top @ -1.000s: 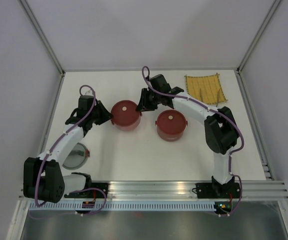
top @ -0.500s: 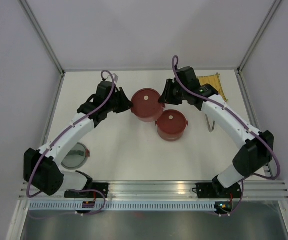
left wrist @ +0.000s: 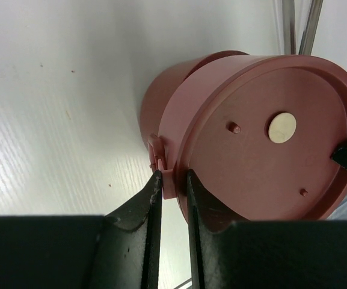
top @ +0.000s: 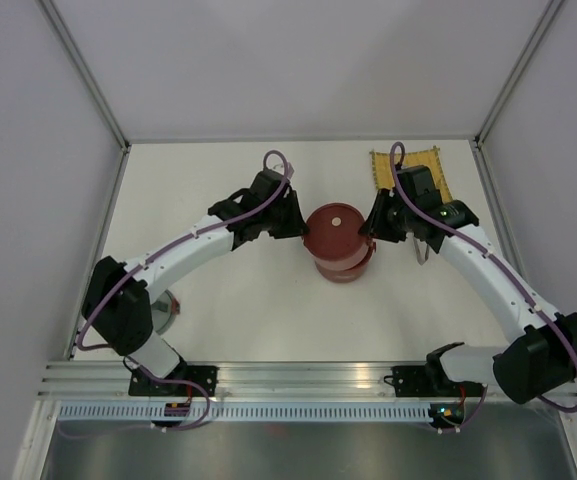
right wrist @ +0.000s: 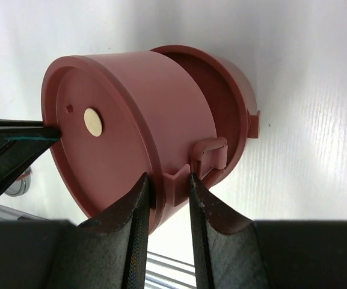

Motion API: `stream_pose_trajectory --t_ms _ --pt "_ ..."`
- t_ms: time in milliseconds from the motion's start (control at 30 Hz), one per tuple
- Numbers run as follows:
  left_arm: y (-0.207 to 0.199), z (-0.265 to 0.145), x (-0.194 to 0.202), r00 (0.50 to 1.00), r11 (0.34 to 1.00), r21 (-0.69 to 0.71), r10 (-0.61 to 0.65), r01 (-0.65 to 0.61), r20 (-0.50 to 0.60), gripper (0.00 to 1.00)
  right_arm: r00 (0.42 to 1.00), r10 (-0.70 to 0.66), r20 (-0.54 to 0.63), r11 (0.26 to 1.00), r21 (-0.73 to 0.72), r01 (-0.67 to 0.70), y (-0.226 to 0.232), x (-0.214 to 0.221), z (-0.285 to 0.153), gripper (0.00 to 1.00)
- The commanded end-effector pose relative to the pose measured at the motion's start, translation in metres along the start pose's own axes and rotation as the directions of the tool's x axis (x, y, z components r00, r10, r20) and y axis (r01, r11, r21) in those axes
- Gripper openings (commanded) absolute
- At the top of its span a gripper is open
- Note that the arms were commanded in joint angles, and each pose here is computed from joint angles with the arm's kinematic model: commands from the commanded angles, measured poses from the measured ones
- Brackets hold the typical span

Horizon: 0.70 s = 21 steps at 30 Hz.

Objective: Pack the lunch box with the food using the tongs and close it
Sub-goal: Place the packing box into the packing box.

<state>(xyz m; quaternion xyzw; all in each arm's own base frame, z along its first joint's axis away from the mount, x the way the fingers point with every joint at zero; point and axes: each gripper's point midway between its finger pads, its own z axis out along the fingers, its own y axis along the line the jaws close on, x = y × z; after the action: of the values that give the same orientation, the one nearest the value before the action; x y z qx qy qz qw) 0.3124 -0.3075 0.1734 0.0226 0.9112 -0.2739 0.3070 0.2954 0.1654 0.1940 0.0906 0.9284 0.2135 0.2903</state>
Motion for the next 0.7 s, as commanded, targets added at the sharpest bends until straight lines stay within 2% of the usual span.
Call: stream_pose_trajectory --t_ms 0,333,667 --pt "-0.086 -0.018 -0.034 0.997 0.961 0.275 -0.028 0.006 0.077 0.18 1.000 -0.003 -0.007 0.997 -0.082 0.002 0.011 -0.001 -0.002 0.08" --pt "-0.090 -0.012 -0.041 0.996 0.964 0.264 -0.007 -0.017 0.091 0.18 1.000 0.014 -0.024 0.999 -0.052 -0.015 -0.008 -0.004 0.006 0.09" --pt "-0.116 -0.012 -0.046 0.995 0.955 0.289 0.039 -0.064 0.089 0.18 0.999 0.041 -0.032 0.998 -0.050 -0.042 -0.015 -0.001 0.009 0.08"
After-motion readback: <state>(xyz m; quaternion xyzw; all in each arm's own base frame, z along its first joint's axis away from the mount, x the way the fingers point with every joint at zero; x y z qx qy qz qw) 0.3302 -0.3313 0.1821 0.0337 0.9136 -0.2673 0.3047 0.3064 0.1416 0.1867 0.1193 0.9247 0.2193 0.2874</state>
